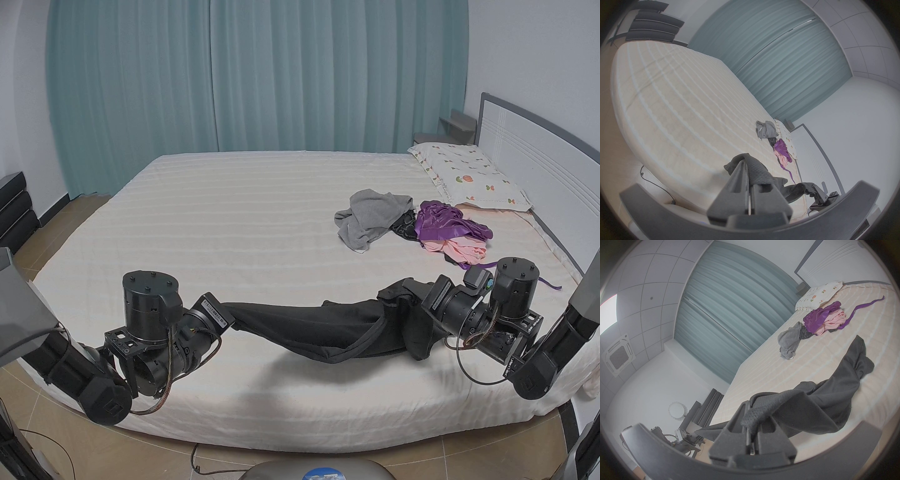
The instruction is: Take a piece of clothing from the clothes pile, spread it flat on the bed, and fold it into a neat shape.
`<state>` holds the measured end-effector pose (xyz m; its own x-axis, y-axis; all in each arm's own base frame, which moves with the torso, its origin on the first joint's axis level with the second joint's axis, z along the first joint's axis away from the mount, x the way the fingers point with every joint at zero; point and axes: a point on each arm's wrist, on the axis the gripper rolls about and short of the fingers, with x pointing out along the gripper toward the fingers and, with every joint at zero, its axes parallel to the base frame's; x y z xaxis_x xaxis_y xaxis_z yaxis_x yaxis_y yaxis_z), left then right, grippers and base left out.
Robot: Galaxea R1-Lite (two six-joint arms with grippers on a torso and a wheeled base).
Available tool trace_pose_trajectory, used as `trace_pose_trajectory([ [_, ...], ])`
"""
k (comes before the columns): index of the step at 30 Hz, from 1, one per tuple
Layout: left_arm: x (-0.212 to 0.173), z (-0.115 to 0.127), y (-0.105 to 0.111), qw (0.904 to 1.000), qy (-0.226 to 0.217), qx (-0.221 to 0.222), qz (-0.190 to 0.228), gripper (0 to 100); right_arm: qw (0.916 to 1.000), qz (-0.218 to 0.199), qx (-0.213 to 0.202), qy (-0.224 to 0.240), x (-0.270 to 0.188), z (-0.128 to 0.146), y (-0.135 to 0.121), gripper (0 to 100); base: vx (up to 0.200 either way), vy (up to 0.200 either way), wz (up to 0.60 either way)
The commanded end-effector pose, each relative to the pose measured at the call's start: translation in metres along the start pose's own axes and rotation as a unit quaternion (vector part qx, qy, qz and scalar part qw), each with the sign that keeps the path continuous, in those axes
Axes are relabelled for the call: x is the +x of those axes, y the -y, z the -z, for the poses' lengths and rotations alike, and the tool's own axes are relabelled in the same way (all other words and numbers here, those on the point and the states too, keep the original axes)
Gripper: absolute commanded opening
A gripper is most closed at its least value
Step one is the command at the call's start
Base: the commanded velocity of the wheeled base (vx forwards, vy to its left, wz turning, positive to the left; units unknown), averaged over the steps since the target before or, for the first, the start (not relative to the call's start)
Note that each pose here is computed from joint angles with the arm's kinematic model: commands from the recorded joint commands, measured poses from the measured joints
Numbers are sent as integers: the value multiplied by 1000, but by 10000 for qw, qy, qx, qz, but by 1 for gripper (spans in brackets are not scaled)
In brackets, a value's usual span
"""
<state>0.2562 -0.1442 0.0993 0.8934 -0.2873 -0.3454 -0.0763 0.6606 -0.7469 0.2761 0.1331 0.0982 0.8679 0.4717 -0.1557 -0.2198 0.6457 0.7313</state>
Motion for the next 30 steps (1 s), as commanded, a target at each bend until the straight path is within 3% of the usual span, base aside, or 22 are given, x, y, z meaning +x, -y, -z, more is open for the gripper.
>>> trace_pose_trajectory([
  [1, -1, 0, 0, 10000, 2, -3, 8, 0, 10000, 5, 1, 7, 0, 0, 1, 0, 0, 200, 0],
  [30, -4, 2, -5, 9999, -36, 16, -93, 0, 10000, -20, 15, -32, 6, 1, 1, 0, 0, 200, 0],
])
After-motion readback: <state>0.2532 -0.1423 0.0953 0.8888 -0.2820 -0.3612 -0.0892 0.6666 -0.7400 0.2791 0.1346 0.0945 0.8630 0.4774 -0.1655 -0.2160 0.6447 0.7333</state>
